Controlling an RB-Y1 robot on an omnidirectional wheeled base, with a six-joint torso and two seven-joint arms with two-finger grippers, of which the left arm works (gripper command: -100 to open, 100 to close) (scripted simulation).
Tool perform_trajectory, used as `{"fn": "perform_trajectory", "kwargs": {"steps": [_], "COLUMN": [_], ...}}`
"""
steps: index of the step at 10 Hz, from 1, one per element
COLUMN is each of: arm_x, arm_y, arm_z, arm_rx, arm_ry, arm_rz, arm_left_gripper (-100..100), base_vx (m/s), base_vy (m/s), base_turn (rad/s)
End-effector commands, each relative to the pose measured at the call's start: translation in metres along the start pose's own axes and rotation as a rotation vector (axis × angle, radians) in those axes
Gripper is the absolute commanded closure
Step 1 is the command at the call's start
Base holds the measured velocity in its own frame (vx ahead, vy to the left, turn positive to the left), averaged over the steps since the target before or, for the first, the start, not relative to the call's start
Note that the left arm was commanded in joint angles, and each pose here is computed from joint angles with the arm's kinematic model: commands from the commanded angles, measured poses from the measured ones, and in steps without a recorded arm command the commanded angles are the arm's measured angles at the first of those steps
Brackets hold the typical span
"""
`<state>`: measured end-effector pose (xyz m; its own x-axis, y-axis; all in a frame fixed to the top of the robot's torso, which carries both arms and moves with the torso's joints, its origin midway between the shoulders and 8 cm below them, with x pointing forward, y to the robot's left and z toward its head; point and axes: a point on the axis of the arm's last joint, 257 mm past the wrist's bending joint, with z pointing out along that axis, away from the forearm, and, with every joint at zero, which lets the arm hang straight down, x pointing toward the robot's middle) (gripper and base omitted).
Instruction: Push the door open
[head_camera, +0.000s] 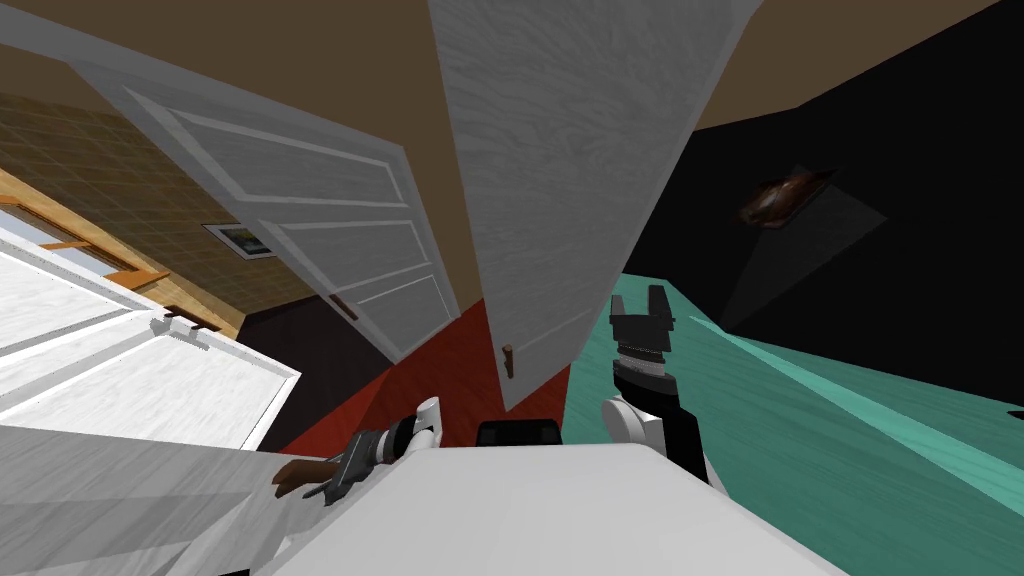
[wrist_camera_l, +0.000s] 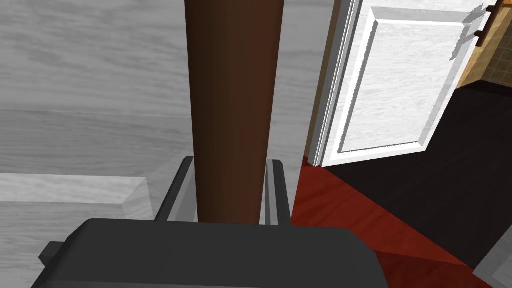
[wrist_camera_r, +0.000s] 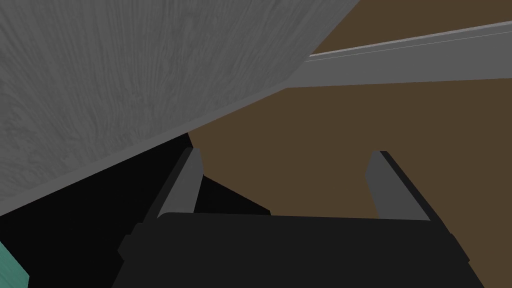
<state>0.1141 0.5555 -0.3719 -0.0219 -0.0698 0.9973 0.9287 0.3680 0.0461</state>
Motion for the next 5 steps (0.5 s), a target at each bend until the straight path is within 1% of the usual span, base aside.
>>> {"fn": "perform_trajectory", "kwargs": {"steps": [1,3,4,5], "arm_x": [-0.001,-0.007,-0.01,-0.014], "arm_y": [-0.017,-0.033,-0.042,-0.051], "arm_z": [-0.001,-0.0103,-0.0174,-0.0251], "arm_rx": [0.061,0.115,0.147,0.175], "arm_ry": [-0.003,-0.021,-0.033,-0.046], "arm_rz": [0.01,0.024,0.035,0.046], "arm_left_gripper": [100,100,100,100], "base_vx": [-0.029,-0.006,-0.028,-0.029], "base_vy": [0.181,0.177,0.162,0.201], "base_turn": [-0.154,-0.108,-0.117,-0.137]}}
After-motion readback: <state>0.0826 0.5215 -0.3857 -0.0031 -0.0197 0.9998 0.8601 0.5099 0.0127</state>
